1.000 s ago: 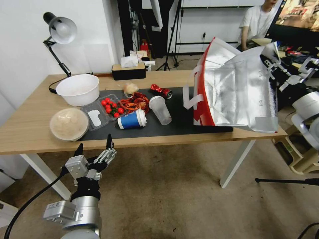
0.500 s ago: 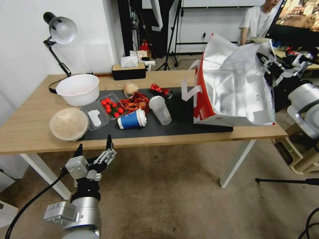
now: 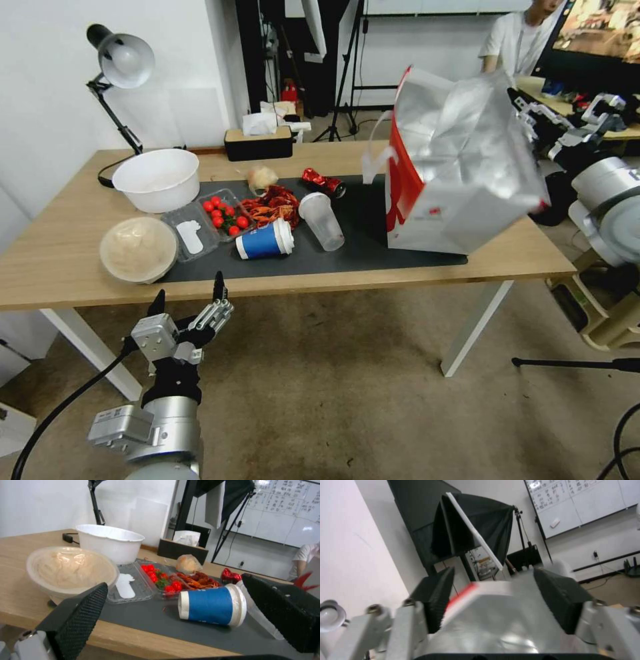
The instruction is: Pick up the food delivery bag from the floor and place it on the table.
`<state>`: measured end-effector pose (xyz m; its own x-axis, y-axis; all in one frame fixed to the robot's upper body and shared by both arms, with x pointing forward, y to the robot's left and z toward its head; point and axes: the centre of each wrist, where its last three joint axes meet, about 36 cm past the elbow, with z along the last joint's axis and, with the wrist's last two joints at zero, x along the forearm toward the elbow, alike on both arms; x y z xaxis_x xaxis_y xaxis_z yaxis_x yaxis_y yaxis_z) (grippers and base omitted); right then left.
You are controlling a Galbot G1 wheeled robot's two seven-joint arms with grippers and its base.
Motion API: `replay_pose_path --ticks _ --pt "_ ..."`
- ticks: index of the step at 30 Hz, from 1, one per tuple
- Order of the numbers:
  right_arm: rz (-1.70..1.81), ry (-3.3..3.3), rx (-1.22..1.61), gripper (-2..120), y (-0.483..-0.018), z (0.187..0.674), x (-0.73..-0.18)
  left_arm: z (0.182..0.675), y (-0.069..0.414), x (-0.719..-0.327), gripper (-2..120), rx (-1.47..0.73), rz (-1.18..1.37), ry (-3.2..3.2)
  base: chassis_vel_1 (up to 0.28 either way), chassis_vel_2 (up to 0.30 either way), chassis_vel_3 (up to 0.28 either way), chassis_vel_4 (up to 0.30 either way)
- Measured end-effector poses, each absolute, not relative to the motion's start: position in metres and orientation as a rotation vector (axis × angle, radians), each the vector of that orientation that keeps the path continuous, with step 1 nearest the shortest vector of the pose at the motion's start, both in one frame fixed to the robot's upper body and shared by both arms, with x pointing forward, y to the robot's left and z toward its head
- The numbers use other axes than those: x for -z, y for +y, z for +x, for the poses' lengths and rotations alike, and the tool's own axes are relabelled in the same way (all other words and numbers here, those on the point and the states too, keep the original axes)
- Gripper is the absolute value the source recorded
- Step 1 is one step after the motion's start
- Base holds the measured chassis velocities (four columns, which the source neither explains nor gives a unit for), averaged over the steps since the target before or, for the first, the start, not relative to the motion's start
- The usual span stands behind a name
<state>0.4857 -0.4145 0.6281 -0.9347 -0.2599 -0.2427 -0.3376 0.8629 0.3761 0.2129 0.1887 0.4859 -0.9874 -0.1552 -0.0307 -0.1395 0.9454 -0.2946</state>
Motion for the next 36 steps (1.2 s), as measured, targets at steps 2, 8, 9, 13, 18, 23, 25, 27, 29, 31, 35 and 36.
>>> replay_pose_path --ticks 2,8,9,13,18,23,25,27,29,31,35,36 --pt "-0.469 2.862 -0.617 75 -0.414 0.483 -0.625 0.213 0.189 -0.486 100 0.457 -0.231 3.045 0.000 0.000 0.000 0.000" --pt "-0.474 2.881 -0.592 98 -0.415 0.475 -0.619 0.212 0.189 -0.488 100 0.459 -0.227 3.042 0.000 0.000 0.000 0.000" --pt "-0.474 2.881 -0.592 98 -0.415 0.475 -0.619 0.212 0.189 -0.488 100 0.459 -0.227 3.042 0.000 0.000 0.000 0.000" --pt "-0.475 2.888 -0.574 100 -0.416 0.468 -0.618 0.211 0.189 -0.489 100 0.461 -0.216 3.039 0.000 0.000 0.000 0.000" --pt "-0.468 2.881 -0.484 100 -0.413 0.454 -0.615 0.211 0.190 -0.490 100 0.460 -0.191 3.034 0.000 0.000 0.000 0.000" --pt "-0.444 2.872 -0.200 100 -0.404 0.430 -0.613 0.211 0.191 -0.490 100 0.461 -0.156 3.021 0.000 0.000 0.000 0.000" --pt "-0.443 2.872 -0.123 100 -0.397 0.415 -0.607 0.212 0.192 -0.490 100 0.452 -0.134 3.019 0.000 0.000 0.000 0.000" --pt "-0.449 2.879 -0.097 100 -0.393 0.408 -0.601 0.212 0.193 -0.490 100 0.447 -0.122 3.018 0.000 0.000 0.000 0.000" --pt "-0.469 2.878 -0.085 100 -0.381 0.395 -0.590 0.212 0.195 -0.490 100 0.442 -0.110 3.018 0.000 0.000 0.000 0.000" --pt "-0.471 2.874 -0.089 100 -0.375 0.390 -0.586 0.211 0.195 -0.490 100 0.440 -0.106 3.018 0.000 0.000 0.000 0.000" --pt "-0.480 2.874 -0.090 100 -0.359 0.377 -0.576 0.209 0.195 -0.489 100 0.435 -0.114 3.015 0.000 0.000 0.000 0.000" --pt "-0.481 2.878 -0.086 100 -0.356 0.374 -0.571 0.208 0.196 -0.489 100 0.426 -0.121 3.011 0.000 0.000 0.000 0.000"
